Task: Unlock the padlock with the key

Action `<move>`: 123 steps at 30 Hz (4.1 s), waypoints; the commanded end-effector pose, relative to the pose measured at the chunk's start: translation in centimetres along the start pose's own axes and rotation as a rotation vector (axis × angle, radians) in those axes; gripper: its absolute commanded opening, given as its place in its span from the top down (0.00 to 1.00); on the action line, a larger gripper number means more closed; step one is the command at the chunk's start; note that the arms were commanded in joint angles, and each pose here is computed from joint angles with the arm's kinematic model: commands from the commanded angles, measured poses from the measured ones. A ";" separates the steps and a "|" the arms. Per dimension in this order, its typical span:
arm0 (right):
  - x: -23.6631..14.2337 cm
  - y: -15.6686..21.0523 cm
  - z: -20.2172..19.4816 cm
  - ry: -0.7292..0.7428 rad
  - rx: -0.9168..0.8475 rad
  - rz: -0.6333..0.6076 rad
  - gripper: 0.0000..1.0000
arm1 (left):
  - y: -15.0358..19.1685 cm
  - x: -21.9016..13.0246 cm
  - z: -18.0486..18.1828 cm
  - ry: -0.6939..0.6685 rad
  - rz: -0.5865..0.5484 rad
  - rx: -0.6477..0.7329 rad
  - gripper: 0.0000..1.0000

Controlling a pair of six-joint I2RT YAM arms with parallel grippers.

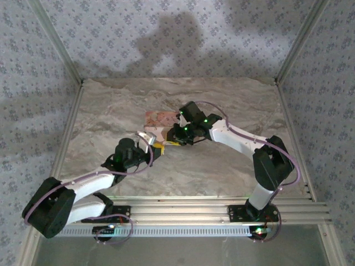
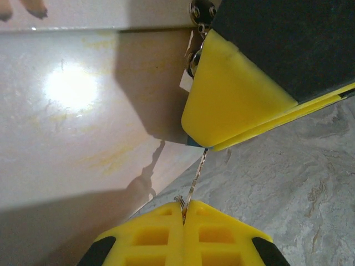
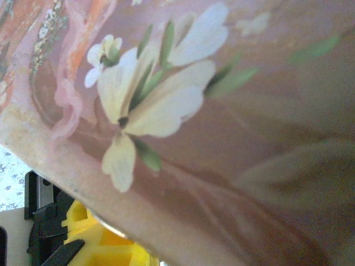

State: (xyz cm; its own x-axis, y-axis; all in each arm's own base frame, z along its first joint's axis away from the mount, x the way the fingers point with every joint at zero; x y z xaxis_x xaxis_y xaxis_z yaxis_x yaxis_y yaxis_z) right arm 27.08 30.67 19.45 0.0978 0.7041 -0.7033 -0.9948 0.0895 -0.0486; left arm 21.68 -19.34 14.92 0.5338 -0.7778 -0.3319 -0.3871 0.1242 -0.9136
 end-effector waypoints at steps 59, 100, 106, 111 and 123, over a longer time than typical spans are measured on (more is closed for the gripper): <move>-0.9 1.0 1.8 -0.055 -0.076 0.016 1.00 | -4.8 0.9 -0.8 0.114 -0.159 -0.099 1.00; -0.2 2.0 1.4 -0.074 -0.097 0.056 1.00 | -6.5 2.3 0.2 0.217 -0.207 -0.193 1.00; -0.2 -0.5 0.0 -0.032 -0.064 -0.047 1.00 | -2.7 2.7 0.9 0.140 -0.060 -0.172 1.00; 1.1 -2.1 -0.9 0.021 -0.076 -0.114 1.00 | 0.3 2.3 1.1 0.097 0.012 -0.179 1.00; 4.4 -4.3 -2.6 0.057 -0.090 -0.212 1.00 | 3.8 0.1 1.8 -0.065 0.080 -0.184 1.00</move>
State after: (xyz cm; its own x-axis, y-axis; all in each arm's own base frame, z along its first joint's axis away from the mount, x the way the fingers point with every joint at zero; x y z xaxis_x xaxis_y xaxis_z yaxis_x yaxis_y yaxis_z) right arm 30.59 31.14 14.32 0.2341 0.6292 -0.7411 -0.9722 0.1526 -0.1776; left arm 21.76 -18.55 11.05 0.4969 -0.7655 -0.4088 -0.5784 0.0591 -0.8136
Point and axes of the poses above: each hand's point on the last joint's axis, 136 mm out from that joint toward the fingers, its own x axis out along the fingers, its own z axis along the line the jaws close on, y = z × x, the point moved 6 cm from there along -x, back along the fingers, and after that the axes turned 5 degrees about x, right-handed, at the moved point
